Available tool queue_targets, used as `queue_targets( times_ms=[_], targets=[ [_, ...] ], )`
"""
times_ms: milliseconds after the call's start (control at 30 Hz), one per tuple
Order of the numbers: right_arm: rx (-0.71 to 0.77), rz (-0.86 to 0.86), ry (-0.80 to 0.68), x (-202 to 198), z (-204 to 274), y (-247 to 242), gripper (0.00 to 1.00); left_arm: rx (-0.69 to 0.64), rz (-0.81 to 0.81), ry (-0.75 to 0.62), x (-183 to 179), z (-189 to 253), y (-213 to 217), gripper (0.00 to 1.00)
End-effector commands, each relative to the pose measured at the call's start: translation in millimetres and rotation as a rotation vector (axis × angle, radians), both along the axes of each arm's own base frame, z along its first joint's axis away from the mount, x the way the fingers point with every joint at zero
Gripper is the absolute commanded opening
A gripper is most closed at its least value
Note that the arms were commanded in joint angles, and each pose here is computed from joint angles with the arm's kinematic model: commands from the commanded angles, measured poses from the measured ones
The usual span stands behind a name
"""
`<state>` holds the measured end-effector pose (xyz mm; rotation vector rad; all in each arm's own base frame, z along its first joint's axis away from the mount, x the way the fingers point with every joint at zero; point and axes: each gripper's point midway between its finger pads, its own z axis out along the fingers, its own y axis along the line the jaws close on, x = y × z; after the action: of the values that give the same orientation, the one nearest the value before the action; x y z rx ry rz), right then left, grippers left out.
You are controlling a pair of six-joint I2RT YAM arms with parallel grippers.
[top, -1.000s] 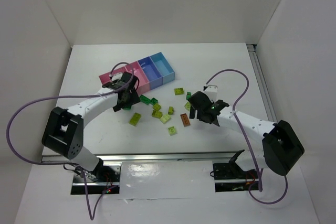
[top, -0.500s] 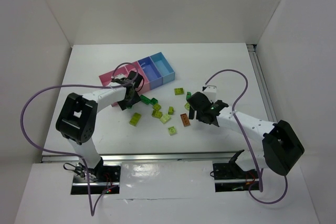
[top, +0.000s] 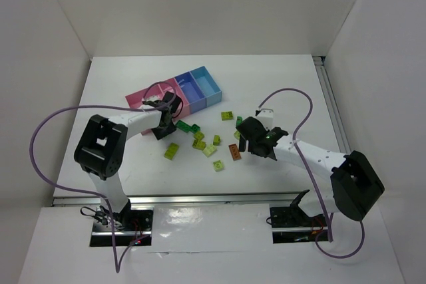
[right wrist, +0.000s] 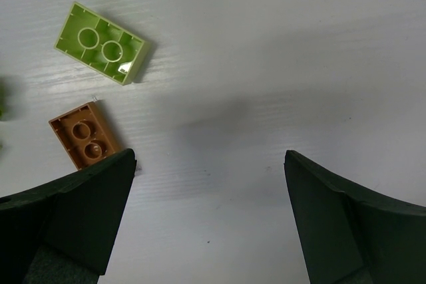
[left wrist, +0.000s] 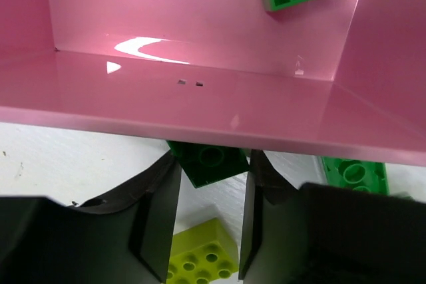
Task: Sort the legos into containers by color
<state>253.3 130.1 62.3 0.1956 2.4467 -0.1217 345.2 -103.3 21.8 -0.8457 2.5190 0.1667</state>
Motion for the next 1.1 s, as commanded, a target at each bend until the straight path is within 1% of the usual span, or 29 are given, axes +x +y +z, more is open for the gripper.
queue_targets(
  times_ms=[0,100,133,167,200,233,300,333,367,467,533,567,633,733,767,833,867,900,933,967,1033,1067],
  targets=[
    [0.02,0.013,-0.032,7,5,9,1.0,0.002,0.017,-0.009,-1,1,4,0.42],
    [0.021,0.018,-0.02,4,2,8,1.0,-0.002,0.008,-0.026,-2,9,5,0.36],
    [0.021,0.018,-0.02,4,2,8,1.0,-0.004,-0.001,-0.039,-3,18,6,0.31],
    [0.027,0.018,-0.027,4,4,9,1.0,-0.006,-0.001,-0.045,-5,20,6,0.29],
    [0.027,0.018,-0.027,4,4,9,1.0,-0.011,-0.009,-0.063,-5,31,7,0.29],
    [0.027,0.018,-0.027,4,4,9,1.0,-0.009,-0.03,-0.069,-8,36,4,0.26],
    [0.027,0.018,-0.027,4,4,9,1.0,-0.015,-0.051,-0.092,-9,47,1,0.26],
    [0.027,0.018,-0.027,4,4,9,1.0,-0.029,-0.063,-0.125,-9,59,-4,0.26],
    [0.027,0.018,-0.027,4,4,9,1.0,-0.026,-0.074,-0.13,-11,64,-3,0.24],
    [0.027,0.018,-0.027,4,4,9,1.0,-0.029,-0.089,-0.169,-14,84,-3,0.24],
    [0.038,0.011,-0.035,4,7,9,1.0,-0.018,-0.105,-0.2,-7,96,-3,0.24],
    [0.045,0.015,-0.03,4,6,11,1.0,-0.01,-0.1,-0.223,3,107,5,0.26],
    [0.051,0.015,-0.036,4,8,11,1.0,-0.014,-0.09,-0.248,20,122,10,0.26],
    [0.037,0.011,-0.034,3,8,8,1.0,0.014,-0.073,-0.223,39,119,23,0.26],
    [0.044,0.011,-0.042,3,11,8,1.0,0.01,-0.061,-0.242,49,126,24,0.26],
    [0.038,0.006,-0.047,3,13,6,1.0,0.031,-0.04,-0.222,59,118,34,0.32],
    [0.038,0.006,-0.047,3,13,6,1.0,0.021,-0.047,-0.227,66,121,33,0.38],
    [0.038,0.006,-0.047,3,13,6,1.0,0.009,-0.067,-0.22,70,120,29,0.5],
    [0.038,0.006,-0.047,3,13,6,1.0,0.018,-0.081,-0.19,76,110,32,0.65],
    [0.031,0.001,-0.053,4,14,4,1.0,0.011,-0.075,-0.179,80,115,34,0.84],
    [0.025,0.001,-0.046,2,13,3,1.0,0.015,-0.075,-0.161,79,114,34,0.86],
    [0.019,0.002,-0.04,2,10,3,1.0,0.01,-0.075,-0.181,79,123,35,0.86]
  ],
)
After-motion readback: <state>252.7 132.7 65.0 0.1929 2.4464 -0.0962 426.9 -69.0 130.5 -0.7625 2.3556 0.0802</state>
